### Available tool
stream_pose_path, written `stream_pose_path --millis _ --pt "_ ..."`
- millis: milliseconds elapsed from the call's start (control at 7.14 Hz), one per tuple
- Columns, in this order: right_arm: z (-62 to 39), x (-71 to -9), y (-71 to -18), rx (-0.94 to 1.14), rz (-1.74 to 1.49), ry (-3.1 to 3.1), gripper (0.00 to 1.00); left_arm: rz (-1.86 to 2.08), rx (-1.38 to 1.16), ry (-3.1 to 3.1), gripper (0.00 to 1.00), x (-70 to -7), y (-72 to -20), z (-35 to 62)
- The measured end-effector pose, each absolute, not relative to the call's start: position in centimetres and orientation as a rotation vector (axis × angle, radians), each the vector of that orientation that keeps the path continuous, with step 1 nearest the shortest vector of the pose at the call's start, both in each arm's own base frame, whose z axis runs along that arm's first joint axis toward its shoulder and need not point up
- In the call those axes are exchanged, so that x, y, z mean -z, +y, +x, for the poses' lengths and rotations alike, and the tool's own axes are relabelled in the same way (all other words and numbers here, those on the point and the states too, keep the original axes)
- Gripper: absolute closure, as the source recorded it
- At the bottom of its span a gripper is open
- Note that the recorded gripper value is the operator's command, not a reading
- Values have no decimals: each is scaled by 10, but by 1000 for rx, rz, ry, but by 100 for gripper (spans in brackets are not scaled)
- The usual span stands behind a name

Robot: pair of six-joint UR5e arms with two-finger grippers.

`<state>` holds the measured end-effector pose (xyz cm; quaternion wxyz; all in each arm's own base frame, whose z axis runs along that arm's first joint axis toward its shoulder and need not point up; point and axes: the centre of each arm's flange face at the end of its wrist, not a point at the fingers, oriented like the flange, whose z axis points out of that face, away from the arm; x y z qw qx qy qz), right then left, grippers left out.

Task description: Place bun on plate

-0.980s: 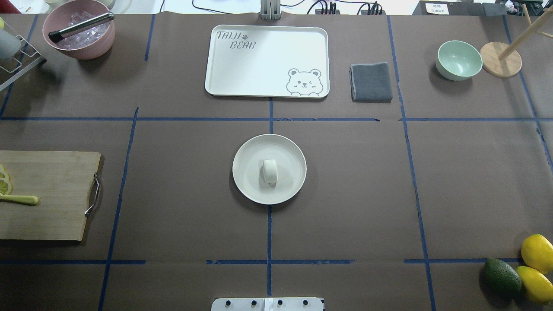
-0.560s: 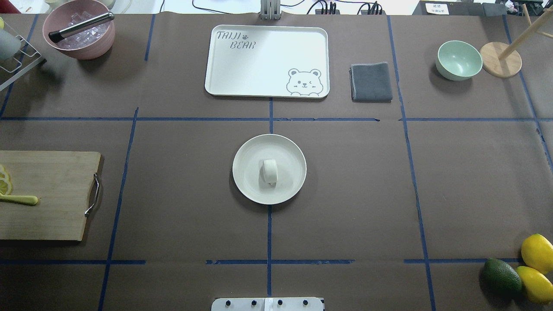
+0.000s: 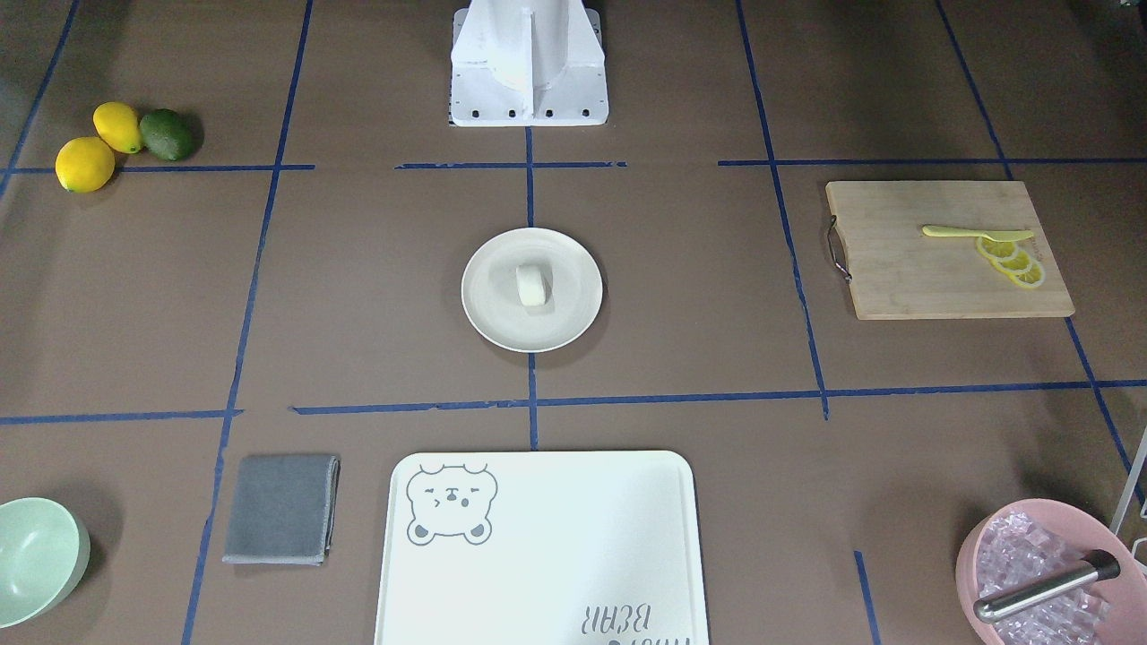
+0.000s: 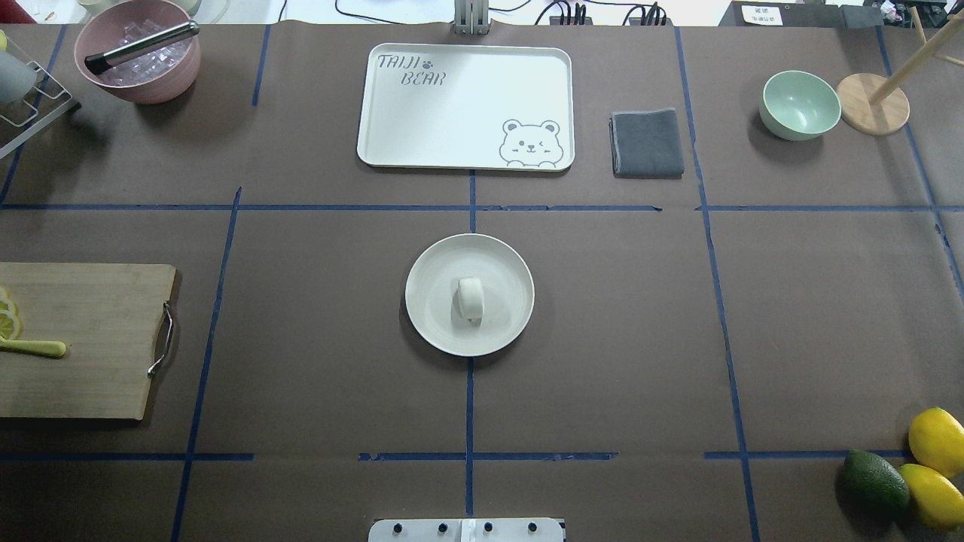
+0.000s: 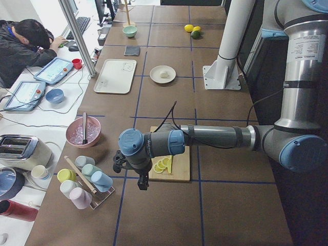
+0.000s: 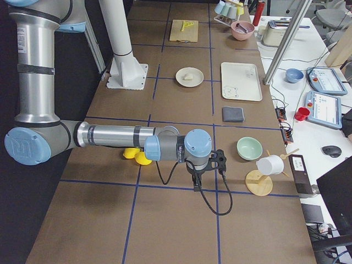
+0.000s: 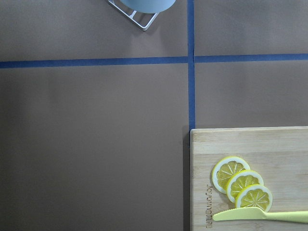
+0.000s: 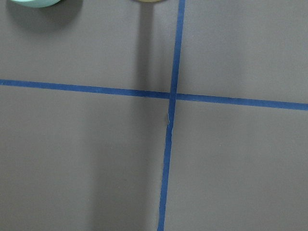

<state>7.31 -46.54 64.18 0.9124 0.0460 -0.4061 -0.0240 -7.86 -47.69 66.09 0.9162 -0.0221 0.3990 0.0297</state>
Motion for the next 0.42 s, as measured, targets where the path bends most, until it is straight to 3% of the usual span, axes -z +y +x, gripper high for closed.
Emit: stream_pose_path --millis 420 --pt "73 -643 -465 48 91 -836 0 -42 -62 821 0 -661 -477 -79"
